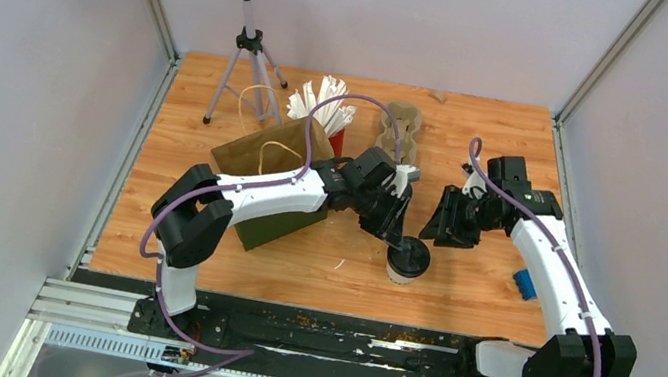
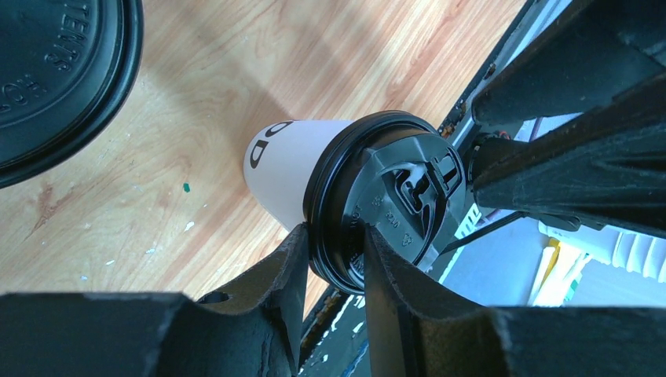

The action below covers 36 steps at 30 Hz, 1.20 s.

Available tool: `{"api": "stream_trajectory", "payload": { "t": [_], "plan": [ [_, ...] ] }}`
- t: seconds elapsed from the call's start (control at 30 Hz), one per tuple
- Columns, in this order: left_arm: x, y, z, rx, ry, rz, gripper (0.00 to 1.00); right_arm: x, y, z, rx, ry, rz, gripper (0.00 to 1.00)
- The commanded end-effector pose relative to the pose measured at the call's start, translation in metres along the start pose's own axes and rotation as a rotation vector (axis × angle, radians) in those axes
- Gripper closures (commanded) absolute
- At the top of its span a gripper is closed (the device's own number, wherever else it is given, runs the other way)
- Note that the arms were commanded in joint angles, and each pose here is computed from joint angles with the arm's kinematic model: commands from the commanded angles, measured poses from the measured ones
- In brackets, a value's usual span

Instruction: Pack the takeout coffee

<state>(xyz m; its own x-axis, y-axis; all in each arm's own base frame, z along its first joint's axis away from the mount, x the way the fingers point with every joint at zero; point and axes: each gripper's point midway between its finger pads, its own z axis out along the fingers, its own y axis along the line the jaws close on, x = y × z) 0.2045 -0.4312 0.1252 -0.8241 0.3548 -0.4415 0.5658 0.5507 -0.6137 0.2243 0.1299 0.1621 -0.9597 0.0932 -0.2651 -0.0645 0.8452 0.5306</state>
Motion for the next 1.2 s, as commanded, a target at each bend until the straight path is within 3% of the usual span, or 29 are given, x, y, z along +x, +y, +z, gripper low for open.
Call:
{"api": "stream_trajectory", "payload": {
  "t": [0.0, 0.6, 0.93, 1.07, 1.17],
  "plan": [
    [0.015, 0.012, 0.001, -0.067, 0.058, -0.008, 0.63, 0.01, -0.002, -0.006, 0.024, -0.004, 0.02, 0.56],
    [0.039, 0.032, 0.015, -0.093, 0.11, -0.046, 0.65, 0.055, -0.031, 0.037, 0.019, 0.095, 0.123, 0.78],
    [0.065, 0.05, 0.023, -0.112, 0.149, -0.079, 0.66, 0.079, -0.039, 0.058, -0.028, 0.11, 0.192, 0.81],
    [0.058, 0.043, 0.026, -0.073, 0.123, -0.07, 0.66, 0.076, -0.043, 0.054, 0.006, 0.089, 0.191, 0.82],
    [0.03, 0.029, 0.025, -0.039, 0.072, -0.039, 0.66, 0.066, -0.041, 0.043, 0.021, 0.065, 0.173, 0.81]
  ]
}}
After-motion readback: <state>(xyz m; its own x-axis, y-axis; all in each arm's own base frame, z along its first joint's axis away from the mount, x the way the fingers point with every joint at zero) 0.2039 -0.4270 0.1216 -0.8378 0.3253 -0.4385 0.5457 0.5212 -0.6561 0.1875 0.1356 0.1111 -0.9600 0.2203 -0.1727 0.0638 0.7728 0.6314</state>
